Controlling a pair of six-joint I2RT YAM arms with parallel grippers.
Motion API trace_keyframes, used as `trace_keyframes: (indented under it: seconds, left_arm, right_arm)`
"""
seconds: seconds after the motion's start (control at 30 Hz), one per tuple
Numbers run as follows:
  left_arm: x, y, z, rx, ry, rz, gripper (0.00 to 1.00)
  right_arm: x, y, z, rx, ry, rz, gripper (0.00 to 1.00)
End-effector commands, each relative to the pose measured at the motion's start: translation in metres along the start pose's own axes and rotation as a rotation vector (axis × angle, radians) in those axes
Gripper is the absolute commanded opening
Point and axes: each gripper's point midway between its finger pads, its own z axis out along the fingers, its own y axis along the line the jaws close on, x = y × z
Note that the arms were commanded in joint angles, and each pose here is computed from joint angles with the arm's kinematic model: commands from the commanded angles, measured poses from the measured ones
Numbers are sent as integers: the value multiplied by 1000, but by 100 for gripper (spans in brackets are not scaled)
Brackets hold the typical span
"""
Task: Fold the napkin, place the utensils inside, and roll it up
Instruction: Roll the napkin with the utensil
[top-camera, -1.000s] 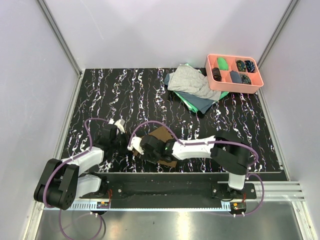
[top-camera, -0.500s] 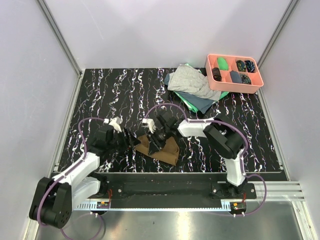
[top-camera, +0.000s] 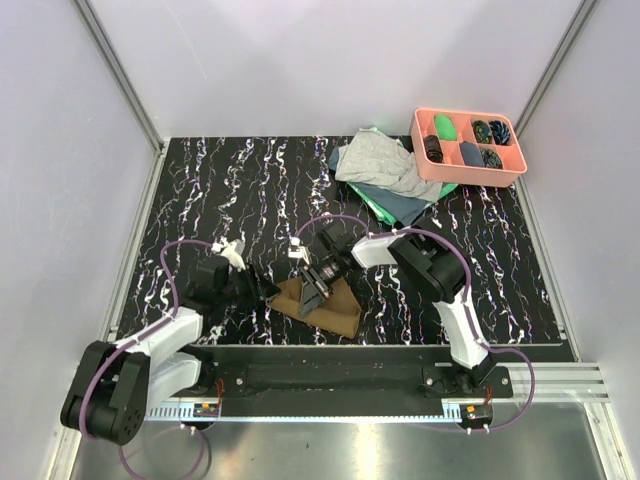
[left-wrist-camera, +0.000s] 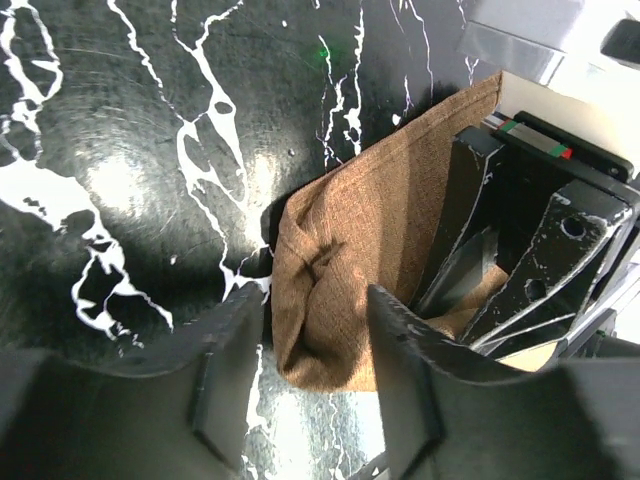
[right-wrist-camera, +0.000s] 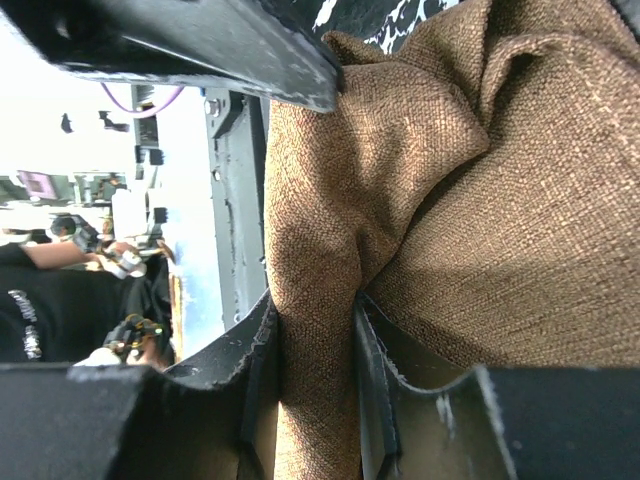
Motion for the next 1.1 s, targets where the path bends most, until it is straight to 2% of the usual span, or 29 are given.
trace_keyframes:
  seconds: [0.0, 0.33, 0.53, 0.57, 0.6, 0.63, 0.73, 0.77, 0.93, 1.07]
  left_arm:
    - [-9, -20, 5, 115, -34, 52, 42]
    - [12, -25, 5, 163, 21, 62, 36]
    - [18, -22, 8, 151, 55, 53, 14]
    - [19, -20, 9, 145, 62, 50, 10]
    - [19, -21, 10, 146, 63, 51, 2]
    - [20, -17, 11, 125, 72, 42, 0]
    - [20, -10, 12, 77, 90, 41, 0]
    - [18, -10, 13, 72, 89, 50, 0]
    - [19, -10, 14, 63, 107, 43, 0]
    - [19, -10, 15, 59, 115, 39, 0]
  right_arm:
    - [7, -11, -1, 9, 17, 91, 22]
    - [-2, -26, -10, 37, -13, 114, 22]
    - [-7, -28, -14, 67, -22, 107, 24]
    - [-6, -28, -14, 74, -18, 112, 28]
    - [-8, -28, -14, 82, -20, 110, 32]
    - [-10, -28, -18, 104, -27, 105, 40]
    - [-20, -20, -29, 186, -51, 62, 48]
    - [-23, -18, -33, 222, -58, 49, 55]
    - [-53, 6, -72, 452, -166, -99, 64]
    - [-55, 20, -79, 599, -193, -225, 68]
